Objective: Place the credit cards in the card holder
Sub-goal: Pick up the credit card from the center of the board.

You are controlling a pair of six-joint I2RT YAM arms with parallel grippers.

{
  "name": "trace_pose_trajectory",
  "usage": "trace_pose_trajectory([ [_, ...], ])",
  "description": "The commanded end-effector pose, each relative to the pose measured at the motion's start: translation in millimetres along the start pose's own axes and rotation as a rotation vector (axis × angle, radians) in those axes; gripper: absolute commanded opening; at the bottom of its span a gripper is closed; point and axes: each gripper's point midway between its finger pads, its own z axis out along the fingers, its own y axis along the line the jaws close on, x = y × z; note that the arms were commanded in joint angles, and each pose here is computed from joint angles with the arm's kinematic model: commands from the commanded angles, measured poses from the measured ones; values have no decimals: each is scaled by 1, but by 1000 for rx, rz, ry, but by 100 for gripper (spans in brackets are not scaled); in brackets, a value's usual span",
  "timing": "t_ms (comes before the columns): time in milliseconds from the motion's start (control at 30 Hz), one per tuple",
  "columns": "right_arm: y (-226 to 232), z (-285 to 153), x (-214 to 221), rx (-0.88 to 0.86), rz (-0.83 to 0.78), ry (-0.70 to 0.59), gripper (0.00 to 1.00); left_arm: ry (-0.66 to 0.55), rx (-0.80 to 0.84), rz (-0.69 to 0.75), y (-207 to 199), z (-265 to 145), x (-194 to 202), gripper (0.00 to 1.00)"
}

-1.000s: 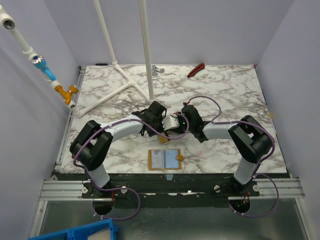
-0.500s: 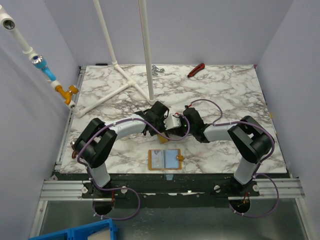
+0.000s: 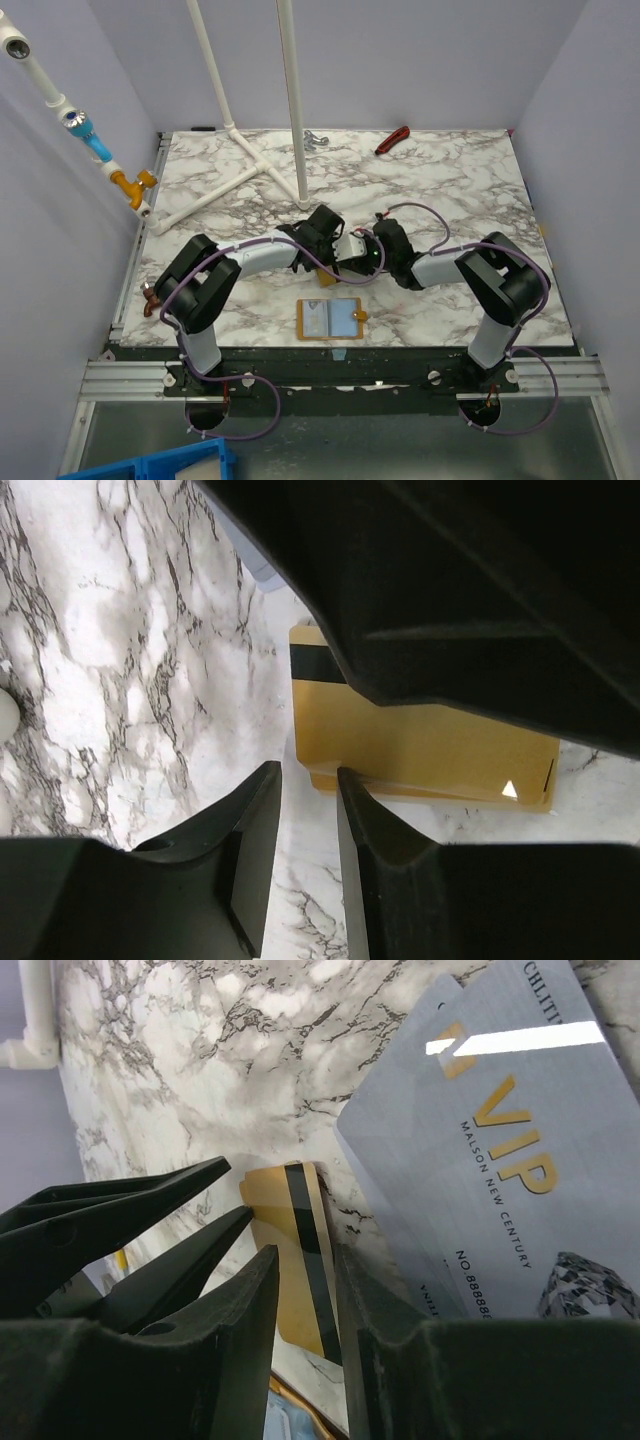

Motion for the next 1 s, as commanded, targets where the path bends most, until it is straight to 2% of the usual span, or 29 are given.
trace_pose_trajectory([
  [0, -13, -6, 14, -15, 51, 37, 34, 51, -27, 32, 1, 8, 3, 30],
  [500, -2, -22, 15, -208, 165, 42, 34, 77, -11, 93, -14, 12, 3, 30],
  [967, -6, -13, 17, -193, 183, 64, 32, 66, 3, 100, -18, 9, -3, 29],
])
